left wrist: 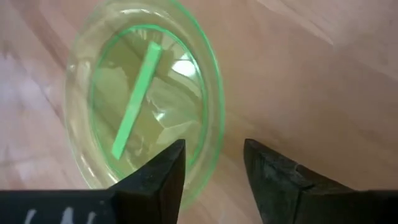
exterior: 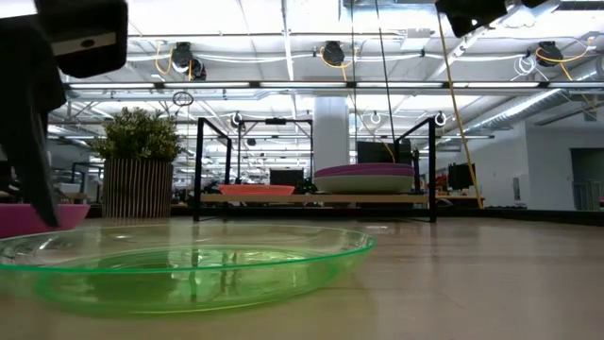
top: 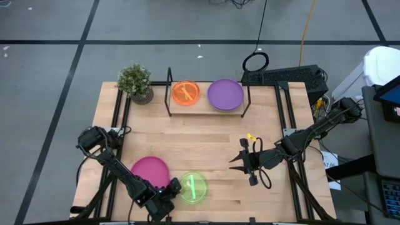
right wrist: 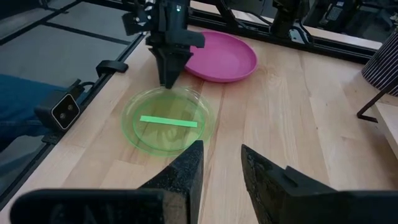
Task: Place and stack plates onto a shelf
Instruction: Stack the transparent green plate on top of the transparent orange plate
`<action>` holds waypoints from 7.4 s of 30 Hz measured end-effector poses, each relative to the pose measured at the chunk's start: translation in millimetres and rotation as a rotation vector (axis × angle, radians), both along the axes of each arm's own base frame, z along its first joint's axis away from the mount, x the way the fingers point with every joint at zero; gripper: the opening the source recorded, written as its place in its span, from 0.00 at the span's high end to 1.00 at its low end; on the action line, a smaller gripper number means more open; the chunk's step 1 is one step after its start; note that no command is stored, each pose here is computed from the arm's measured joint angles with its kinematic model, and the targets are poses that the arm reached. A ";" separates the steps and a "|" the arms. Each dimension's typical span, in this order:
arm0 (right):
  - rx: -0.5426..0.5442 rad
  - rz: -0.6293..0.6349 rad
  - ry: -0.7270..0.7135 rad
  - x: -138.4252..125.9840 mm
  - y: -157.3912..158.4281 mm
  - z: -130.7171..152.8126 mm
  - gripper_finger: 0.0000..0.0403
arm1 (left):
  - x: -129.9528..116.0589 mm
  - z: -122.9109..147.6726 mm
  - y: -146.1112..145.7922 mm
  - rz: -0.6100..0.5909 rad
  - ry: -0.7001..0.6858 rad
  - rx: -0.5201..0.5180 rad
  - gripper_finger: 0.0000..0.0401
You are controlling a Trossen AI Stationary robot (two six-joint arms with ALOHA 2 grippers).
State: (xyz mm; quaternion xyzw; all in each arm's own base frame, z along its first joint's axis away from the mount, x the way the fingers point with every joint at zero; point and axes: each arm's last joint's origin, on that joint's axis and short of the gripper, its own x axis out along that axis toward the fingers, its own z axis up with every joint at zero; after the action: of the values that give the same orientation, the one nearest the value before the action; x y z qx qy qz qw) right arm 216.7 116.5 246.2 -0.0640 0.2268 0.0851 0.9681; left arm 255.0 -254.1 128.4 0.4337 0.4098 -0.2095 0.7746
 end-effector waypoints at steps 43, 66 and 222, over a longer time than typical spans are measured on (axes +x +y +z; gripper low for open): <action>-0.009 0.005 -0.002 0.0 0.0 0.1 0.77 | 17.1 60.5 37.2 0.095 -0.170 -0.008 0.99; -0.027 0.009 0.016 -1.0 -0.6 -1.6 0.77 | 48.1 114.9 150.1 0.336 -0.264 0.188 0.99; -0.120 -0.058 0.013 4.3 -13.9 -2.8 0.77 | 77.8 72.0 405.9 1.293 -0.456 -0.276 0.74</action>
State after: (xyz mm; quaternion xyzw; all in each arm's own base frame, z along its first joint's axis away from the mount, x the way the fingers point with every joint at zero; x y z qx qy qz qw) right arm 221.1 102.6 243.5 -0.1147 0.2396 0.0438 0.9631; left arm 332.8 151.7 200.4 0.0335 0.3825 0.3394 0.8587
